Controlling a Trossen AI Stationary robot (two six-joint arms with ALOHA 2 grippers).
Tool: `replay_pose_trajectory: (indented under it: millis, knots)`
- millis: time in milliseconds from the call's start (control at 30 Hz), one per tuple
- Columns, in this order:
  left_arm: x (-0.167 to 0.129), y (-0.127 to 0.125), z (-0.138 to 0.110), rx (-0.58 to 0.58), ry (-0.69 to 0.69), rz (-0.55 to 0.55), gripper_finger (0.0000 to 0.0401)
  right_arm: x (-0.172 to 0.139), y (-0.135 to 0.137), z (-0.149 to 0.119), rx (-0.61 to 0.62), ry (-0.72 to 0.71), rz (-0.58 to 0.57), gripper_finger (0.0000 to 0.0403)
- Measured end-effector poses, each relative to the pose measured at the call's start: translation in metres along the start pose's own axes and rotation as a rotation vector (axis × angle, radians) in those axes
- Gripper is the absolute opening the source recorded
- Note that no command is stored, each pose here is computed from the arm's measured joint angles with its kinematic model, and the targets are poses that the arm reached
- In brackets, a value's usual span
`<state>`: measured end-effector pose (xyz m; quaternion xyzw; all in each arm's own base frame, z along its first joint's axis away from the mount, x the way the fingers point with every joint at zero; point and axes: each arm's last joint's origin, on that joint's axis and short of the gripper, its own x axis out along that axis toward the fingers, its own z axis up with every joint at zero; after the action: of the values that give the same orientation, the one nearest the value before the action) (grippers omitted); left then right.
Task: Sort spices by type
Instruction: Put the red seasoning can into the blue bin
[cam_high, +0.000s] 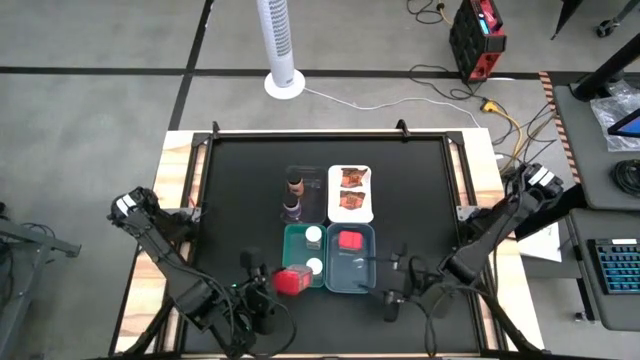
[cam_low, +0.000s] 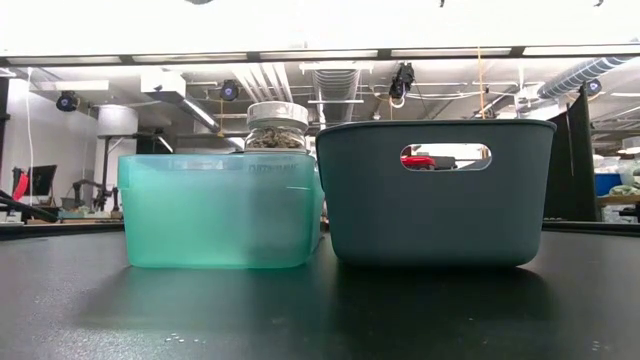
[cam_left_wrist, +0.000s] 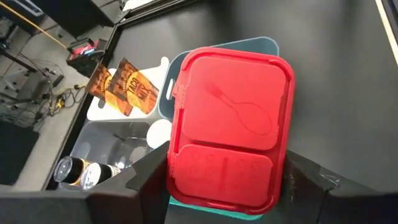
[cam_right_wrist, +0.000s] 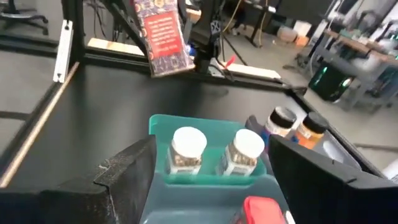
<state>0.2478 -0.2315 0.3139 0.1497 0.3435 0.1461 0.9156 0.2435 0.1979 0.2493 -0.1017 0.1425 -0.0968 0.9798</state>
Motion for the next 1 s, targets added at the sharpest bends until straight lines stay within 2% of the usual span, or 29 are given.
replay_pose_trajectory:
  millis: [167,400,567,767,1000]
  knots:
    - [0.006,0.002,0.005,-0.015,-0.003,-0.007,0.0207,0.019,0.010,0.002,-0.058,-0.024,-0.002,0.0312]
    - [0.012,0.001,0.018,-0.011,-0.066,-0.041,0.0207,0.047,0.013,0.023,-0.083,-0.037,0.002,0.0335]
    - [0.019,0.004,0.027,-0.012,-0.098,-0.051,0.0208,0.067,0.010,0.036,-0.095,-0.045,0.068,0.0341]
    - [0.023,0.006,0.028,-0.017,-0.092,-0.055,0.0208,0.076,0.007,0.036,-0.132,-0.029,0.055,0.0326]
    - [0.027,0.009,0.032,-0.040,-0.105,-0.043,0.0208,0.083,0.001,0.036,-0.117,-0.023,0.096,0.0286]
